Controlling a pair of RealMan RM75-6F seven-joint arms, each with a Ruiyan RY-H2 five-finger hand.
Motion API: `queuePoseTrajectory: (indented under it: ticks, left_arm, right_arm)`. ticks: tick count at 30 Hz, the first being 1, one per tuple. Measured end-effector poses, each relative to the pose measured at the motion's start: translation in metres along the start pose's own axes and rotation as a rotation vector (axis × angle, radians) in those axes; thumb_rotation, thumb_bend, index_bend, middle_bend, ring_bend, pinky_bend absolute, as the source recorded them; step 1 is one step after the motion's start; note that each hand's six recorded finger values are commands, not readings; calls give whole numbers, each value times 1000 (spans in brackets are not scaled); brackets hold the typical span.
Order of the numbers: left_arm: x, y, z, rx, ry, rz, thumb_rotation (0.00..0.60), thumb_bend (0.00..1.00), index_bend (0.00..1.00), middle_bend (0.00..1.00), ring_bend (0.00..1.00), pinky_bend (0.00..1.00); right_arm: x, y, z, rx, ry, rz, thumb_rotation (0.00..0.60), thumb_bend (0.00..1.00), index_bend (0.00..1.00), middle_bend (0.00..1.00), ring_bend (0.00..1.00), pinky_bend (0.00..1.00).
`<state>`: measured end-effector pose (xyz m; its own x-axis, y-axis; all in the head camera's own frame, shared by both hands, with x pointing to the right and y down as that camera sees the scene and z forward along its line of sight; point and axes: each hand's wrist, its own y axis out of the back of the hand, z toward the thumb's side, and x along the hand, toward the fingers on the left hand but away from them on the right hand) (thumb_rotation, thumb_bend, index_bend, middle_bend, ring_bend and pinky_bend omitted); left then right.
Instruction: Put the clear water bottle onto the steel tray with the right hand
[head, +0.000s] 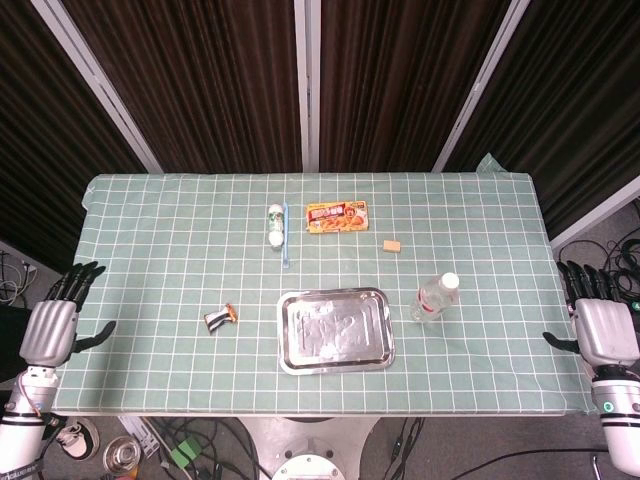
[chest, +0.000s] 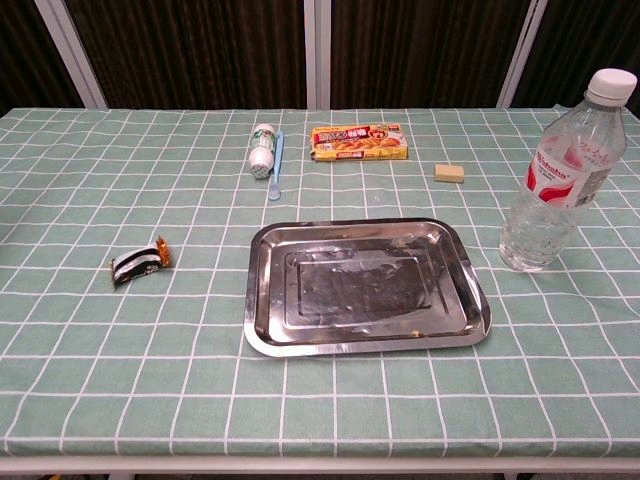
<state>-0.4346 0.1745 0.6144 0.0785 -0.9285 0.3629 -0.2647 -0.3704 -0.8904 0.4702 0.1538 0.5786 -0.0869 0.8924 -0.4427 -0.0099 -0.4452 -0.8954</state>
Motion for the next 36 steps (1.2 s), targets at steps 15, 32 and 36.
queuePoseTrajectory:
  ticks: [15,32,36]
  left_arm:
    - [2,-2,3,-4,-6,-6,600,271,164,180,87,189]
    - [1,-10,-6,7,1,-24,600,272,163,180,87,189]
    - [1,-9,-8,11,1,-28,600,271,164,180,87,189]
  right_arm:
    - [-3,-8,-1,-165,1,67,600,0,0,76,0,0]
    - [-44,-69,48,-1145,122,375,600,0,0,96,0,0]
    - [-59,-96,81,-1149,185,463,600,0,0,99,0,0]
